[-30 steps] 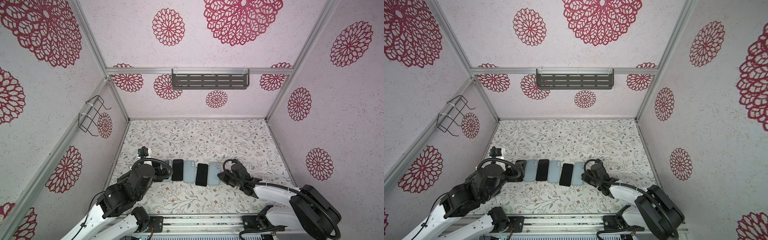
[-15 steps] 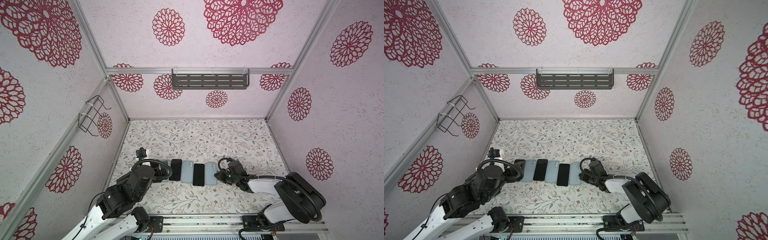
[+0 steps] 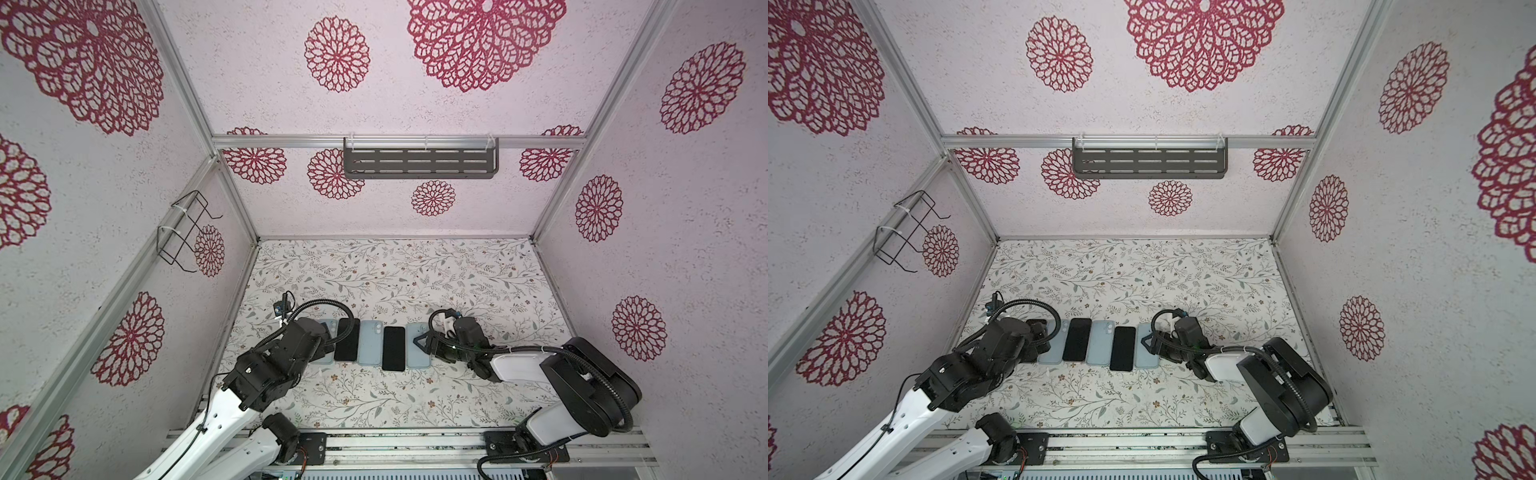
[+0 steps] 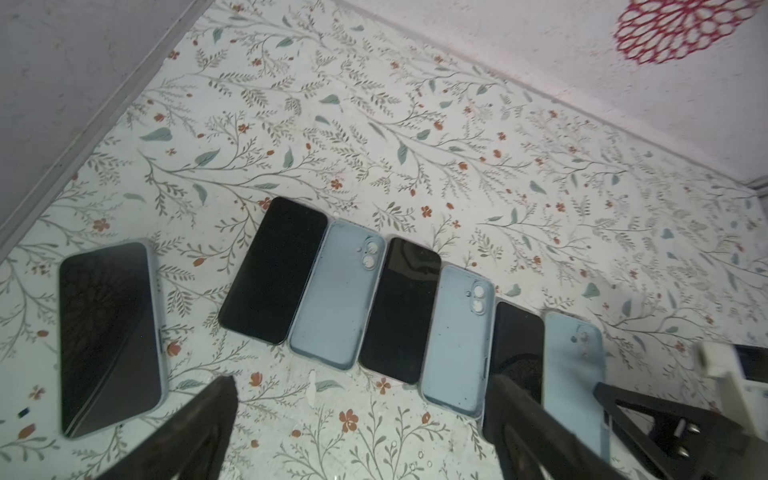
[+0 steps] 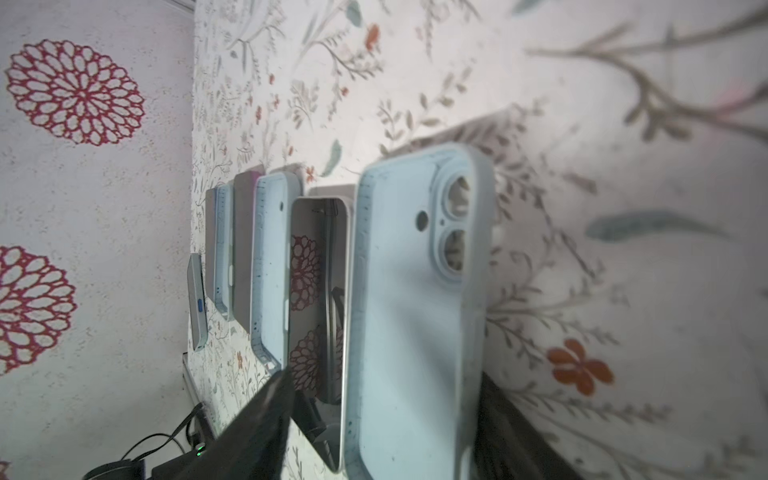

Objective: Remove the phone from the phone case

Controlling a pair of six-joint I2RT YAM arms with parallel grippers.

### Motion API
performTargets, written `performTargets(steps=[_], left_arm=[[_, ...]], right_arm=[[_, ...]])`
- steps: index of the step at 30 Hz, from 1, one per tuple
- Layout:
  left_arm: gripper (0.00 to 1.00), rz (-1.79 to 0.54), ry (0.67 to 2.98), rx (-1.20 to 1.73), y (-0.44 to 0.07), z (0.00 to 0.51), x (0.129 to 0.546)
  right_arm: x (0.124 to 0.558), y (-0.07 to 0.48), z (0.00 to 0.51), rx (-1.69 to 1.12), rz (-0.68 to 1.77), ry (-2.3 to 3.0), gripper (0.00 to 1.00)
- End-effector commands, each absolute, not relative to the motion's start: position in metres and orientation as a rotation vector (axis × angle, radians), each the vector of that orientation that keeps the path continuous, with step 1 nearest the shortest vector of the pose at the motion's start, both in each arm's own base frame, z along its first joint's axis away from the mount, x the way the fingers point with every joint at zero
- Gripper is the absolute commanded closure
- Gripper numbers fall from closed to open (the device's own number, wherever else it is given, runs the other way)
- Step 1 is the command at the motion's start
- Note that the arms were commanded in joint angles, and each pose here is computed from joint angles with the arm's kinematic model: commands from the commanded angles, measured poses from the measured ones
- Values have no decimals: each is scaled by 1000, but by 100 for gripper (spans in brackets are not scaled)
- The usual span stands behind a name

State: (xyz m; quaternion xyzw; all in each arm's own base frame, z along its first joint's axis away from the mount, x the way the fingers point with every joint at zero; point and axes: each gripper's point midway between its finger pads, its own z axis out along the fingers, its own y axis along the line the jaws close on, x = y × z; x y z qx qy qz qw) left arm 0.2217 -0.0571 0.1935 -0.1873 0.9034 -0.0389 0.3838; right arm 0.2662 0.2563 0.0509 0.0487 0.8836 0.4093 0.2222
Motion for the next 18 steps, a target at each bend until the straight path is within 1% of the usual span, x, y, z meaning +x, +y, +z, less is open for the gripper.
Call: performTargets(steps=[1,3,7,11,15,18], left_arm=[[3,-116,2363,-548,-56,172,222],[3,-69,2363,-645,-39,161,223],[3,3,2355,-887,-3,140,220],[3,147,2309,-1071,36,133,215],[3,315,2291,-1212,73,120,207],[3,377,2302,-1279,89,111,206]], right_arm=[[250,235,24,129,966,2574,7],[248,229,28,103,926,2579,1],[245,216,37,27,800,2606,1],[245,199,54,-46,671,2601,1],[248,193,74,-64,687,2549,1],[252,194,87,-59,737,2512,1]])
